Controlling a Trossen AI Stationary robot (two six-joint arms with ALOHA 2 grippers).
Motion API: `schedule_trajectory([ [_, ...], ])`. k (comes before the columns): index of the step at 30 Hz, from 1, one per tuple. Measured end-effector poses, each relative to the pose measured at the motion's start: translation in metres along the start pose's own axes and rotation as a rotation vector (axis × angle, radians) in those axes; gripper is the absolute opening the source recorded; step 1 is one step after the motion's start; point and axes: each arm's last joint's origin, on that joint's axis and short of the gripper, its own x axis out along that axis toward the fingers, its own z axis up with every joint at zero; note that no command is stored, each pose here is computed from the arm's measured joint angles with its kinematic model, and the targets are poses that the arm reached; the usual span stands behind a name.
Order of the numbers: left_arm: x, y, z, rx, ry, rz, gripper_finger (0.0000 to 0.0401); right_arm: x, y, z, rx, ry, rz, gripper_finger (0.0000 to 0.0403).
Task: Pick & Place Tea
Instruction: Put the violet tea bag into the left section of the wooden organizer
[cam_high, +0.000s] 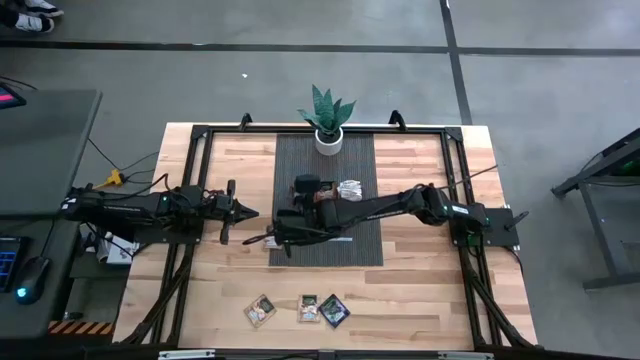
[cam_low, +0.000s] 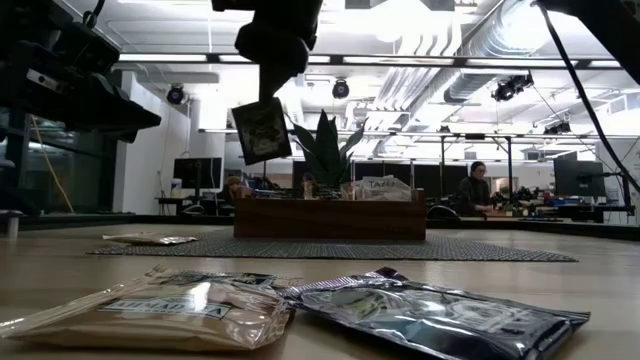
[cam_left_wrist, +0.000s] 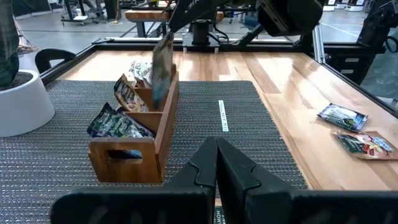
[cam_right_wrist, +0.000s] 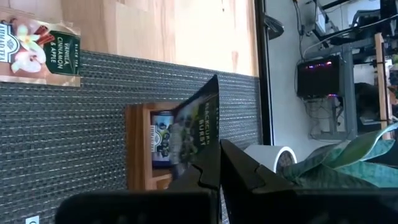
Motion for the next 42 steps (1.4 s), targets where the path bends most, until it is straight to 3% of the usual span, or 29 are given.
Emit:
schedule_trajectory([
  [15,0.0,0.0,0.0,0.0,0.0,0.0,0.0001,0.021,-0.02,-0.005,0.067,0.054,0.043,0.0],
  [29,0.0,0.0,0.0,0.0,-0.001,0.0,0.0001,0.067,-0.005,-0.016,0.091,0.064,0.142,0.0],
  [42,0.0,0.0,0.0,0.0,0.0,0.0,0.0001,0.075,-0.004,-0.019,0.09,0.066,0.138,0.0001],
])
